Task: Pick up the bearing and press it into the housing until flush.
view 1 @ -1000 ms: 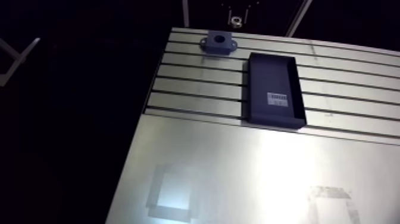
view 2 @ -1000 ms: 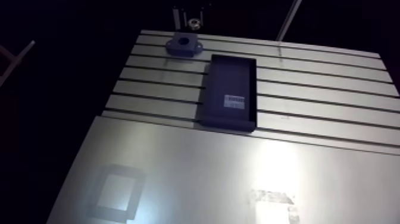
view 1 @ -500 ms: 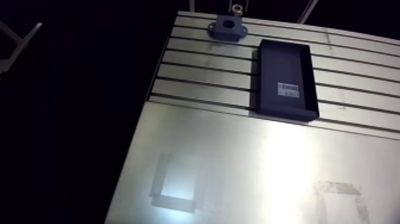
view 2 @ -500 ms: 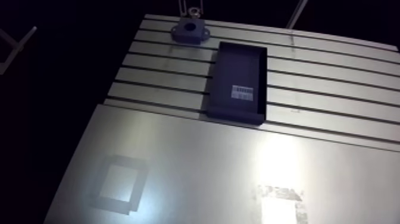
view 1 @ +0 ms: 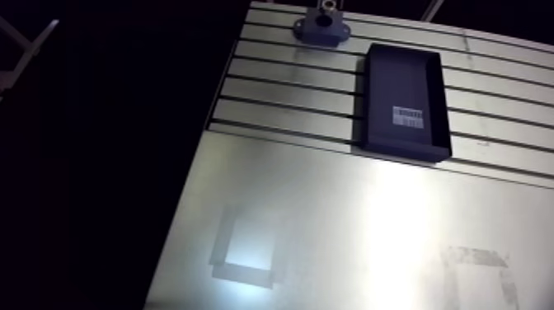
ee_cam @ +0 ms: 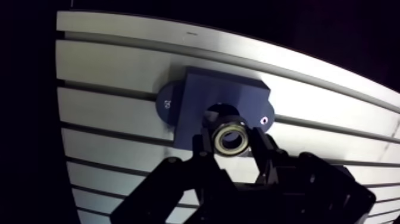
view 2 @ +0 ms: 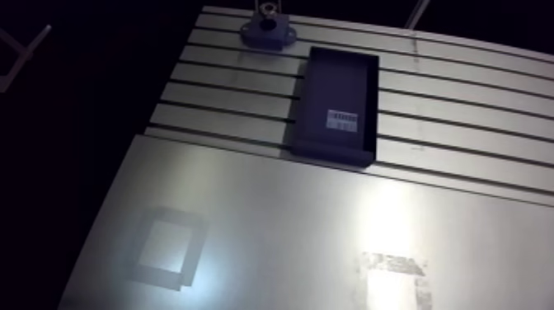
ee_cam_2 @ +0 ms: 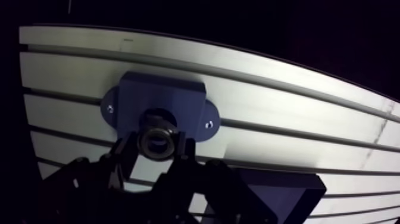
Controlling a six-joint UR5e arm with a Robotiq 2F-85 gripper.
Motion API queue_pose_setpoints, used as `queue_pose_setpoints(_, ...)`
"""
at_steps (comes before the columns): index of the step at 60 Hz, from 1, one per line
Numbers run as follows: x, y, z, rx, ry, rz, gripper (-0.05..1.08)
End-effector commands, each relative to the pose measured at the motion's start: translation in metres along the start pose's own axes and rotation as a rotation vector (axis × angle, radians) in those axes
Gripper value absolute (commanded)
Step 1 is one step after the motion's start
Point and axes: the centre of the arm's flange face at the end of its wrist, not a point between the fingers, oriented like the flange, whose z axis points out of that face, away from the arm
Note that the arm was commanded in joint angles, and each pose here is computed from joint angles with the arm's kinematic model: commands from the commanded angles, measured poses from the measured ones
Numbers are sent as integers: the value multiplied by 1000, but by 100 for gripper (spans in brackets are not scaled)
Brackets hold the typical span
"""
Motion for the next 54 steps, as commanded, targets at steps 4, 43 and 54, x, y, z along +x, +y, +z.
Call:
queue_pose_setpoints(4, 4, -6, 7, -2, -5, -10, 60)
queue_pose_setpoints(43, 7, -7, 19, -2, -20, -11, 60)
queue_pose_setpoints(54, 7, -7, 19, -2, -20, -11, 60)
